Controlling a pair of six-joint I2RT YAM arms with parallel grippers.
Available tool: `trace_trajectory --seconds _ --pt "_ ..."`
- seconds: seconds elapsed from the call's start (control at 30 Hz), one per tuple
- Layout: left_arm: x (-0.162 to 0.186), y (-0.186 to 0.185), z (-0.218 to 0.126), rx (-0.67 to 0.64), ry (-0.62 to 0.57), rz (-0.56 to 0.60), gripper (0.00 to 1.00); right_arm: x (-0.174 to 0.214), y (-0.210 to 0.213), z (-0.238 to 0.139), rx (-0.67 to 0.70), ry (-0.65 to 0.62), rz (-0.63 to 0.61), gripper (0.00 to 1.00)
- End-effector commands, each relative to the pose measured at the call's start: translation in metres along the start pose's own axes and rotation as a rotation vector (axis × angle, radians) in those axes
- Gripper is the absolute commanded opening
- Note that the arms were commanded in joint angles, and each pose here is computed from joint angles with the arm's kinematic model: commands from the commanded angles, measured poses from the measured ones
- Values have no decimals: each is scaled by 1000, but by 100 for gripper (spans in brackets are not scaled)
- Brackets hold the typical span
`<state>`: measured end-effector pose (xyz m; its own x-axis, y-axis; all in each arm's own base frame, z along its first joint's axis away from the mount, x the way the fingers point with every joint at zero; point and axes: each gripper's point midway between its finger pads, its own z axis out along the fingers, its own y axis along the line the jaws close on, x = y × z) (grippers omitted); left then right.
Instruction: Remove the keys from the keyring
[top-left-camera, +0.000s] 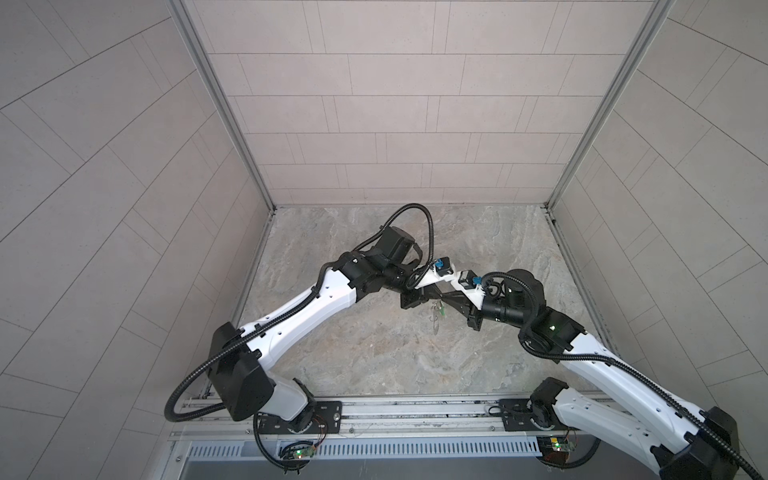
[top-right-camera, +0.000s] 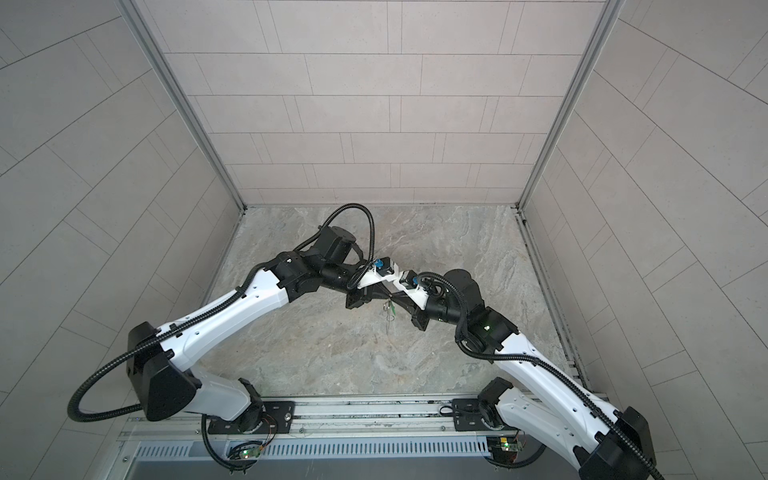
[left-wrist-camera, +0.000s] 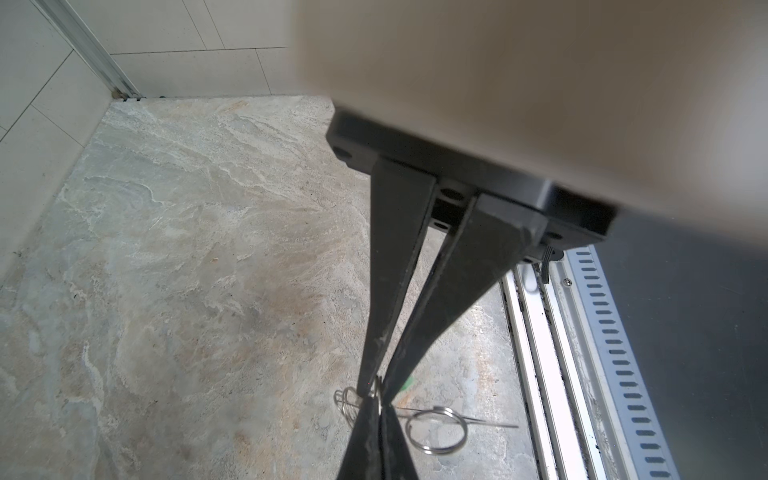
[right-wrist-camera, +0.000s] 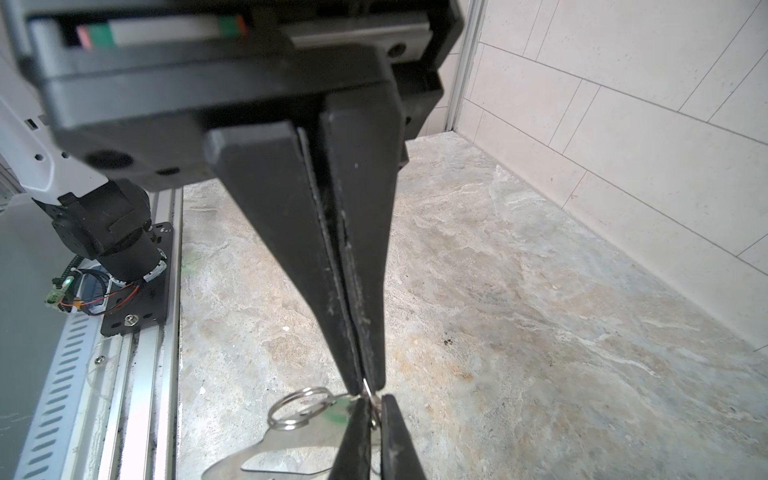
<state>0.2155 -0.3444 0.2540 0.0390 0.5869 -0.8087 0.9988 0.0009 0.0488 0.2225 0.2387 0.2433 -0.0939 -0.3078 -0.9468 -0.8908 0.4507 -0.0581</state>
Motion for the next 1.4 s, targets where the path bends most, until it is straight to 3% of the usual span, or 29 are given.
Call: trace_trajectory --seconds 0.0,0.13,0.27,0.3,0.47,0.8,1.23,1.37 --pt "-8 -7 -6 9 -33 48 0 -17 2 -3 -12 -37 -24 7" --pt "-5 -1 -6 -30 -28 12 2 -20 2 -4 -10 -46 -24 2" --pt "-3 5 -12 -81 -59 -20 30 -23 2 -4 -11 -58 -23 0" --pt "-3 6 -15 -96 -73 -30 33 -25 2 -4 -10 -61 -25 0" --pt "6 6 -21 -148 -124 -60 36 -27 1 -4 -12 -66 -23 0" --pt "7 8 -16 -155 -168 -80 34 -28 4 -1 -34 -64 -26 0" --pt "11 1 -8 -98 -164 -89 14 -31 7 0 -46 -54 -39 0" --pt "9 1 -8 -93 -170 -89 12 -30 8 1 -52 -50 -40 0"
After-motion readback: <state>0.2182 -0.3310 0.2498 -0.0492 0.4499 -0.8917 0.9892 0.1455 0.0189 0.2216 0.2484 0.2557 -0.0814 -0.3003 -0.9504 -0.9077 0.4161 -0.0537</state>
